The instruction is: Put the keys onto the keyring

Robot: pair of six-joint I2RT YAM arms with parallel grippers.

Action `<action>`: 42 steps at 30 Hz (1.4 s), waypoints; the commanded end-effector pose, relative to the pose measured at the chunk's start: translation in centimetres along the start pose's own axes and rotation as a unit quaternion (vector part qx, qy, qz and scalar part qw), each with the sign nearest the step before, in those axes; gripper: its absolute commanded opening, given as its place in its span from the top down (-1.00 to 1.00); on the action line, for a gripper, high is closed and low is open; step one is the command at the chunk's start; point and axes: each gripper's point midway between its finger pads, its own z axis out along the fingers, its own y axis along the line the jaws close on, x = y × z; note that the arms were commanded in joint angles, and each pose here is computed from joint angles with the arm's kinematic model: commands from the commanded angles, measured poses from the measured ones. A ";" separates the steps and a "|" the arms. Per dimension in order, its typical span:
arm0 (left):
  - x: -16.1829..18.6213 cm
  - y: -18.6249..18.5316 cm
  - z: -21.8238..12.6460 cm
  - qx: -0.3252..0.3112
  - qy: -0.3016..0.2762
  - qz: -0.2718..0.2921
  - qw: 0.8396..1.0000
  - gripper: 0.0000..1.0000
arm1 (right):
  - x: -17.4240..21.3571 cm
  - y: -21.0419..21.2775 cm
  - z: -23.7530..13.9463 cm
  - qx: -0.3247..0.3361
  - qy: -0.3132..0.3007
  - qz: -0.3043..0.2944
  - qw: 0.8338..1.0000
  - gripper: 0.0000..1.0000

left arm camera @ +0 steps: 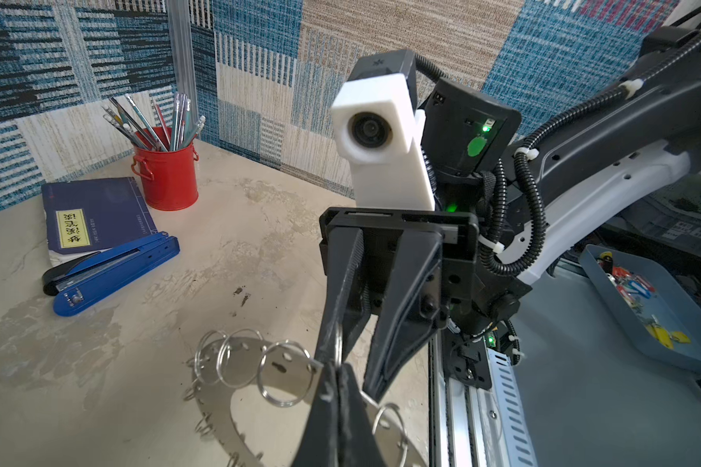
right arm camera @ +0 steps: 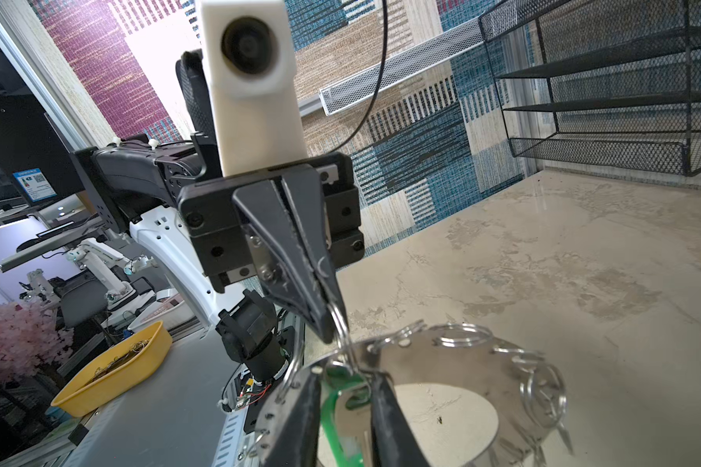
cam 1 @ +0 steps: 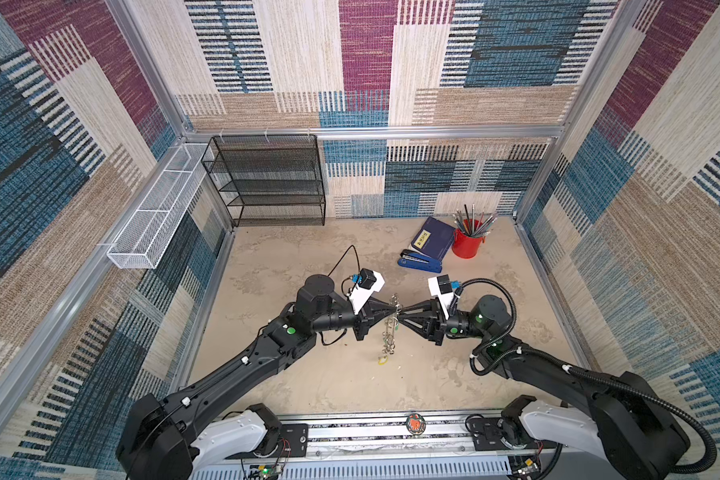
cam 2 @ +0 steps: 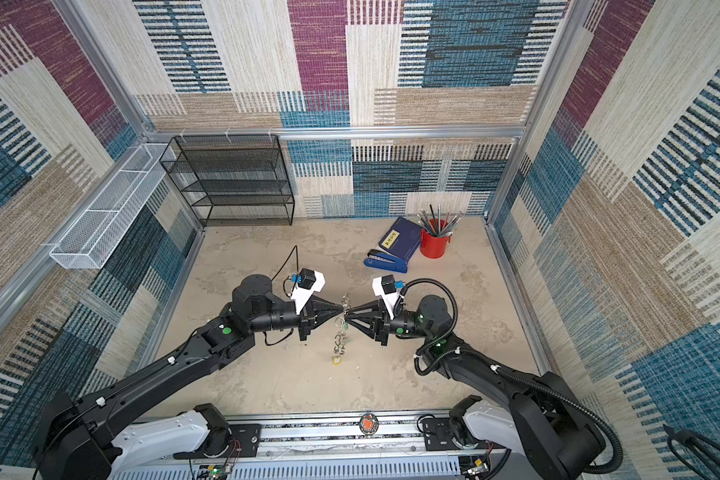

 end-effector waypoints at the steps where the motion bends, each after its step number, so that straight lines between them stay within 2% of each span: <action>1: -1.9 -0.7 0.0 0.023 -0.047 0.003 0.999 1.00 | -0.7 0.5 0.0 -0.007 -0.010 -0.014 1.000 0.50; 13: -0.8 -0.7 0.3 0.035 -0.067 -0.019 0.997 1.00 | -0.7 0.1 0.0 0.001 -0.012 -0.012 1.000 0.43; 20: 0.0 0.0 0.8 0.033 -0.082 -0.042 0.995 1.00 | -0.8 -0.1 0.0 0.007 -0.015 -0.005 1.000 0.25; 23: -0.5 0.6 0.3 0.013 -0.113 -0.042 0.993 1.00 | -1.1 -0.6 -0.4 0.025 -0.026 0.000 0.999 0.11; 26: -0.4 0.9 0.1 0.003 -0.115 -0.041 0.993 1.00 | -1.6 -1.2 -1.1 0.040 -0.039 0.007 0.998 0.05; 36: 0.0 1.0 -0.3 -0.001 -0.123 -0.046 0.991 1.00 | -3.0 -3.9 -4.8 0.112 -0.104 0.036 0.988 -0.02; 42: 0.0 1.3 -0.3 -0.008 -0.124 -0.045 0.991 1.00 | -2.6 -6.0 -5.1 0.153 -0.097 0.051 0.982 -0.02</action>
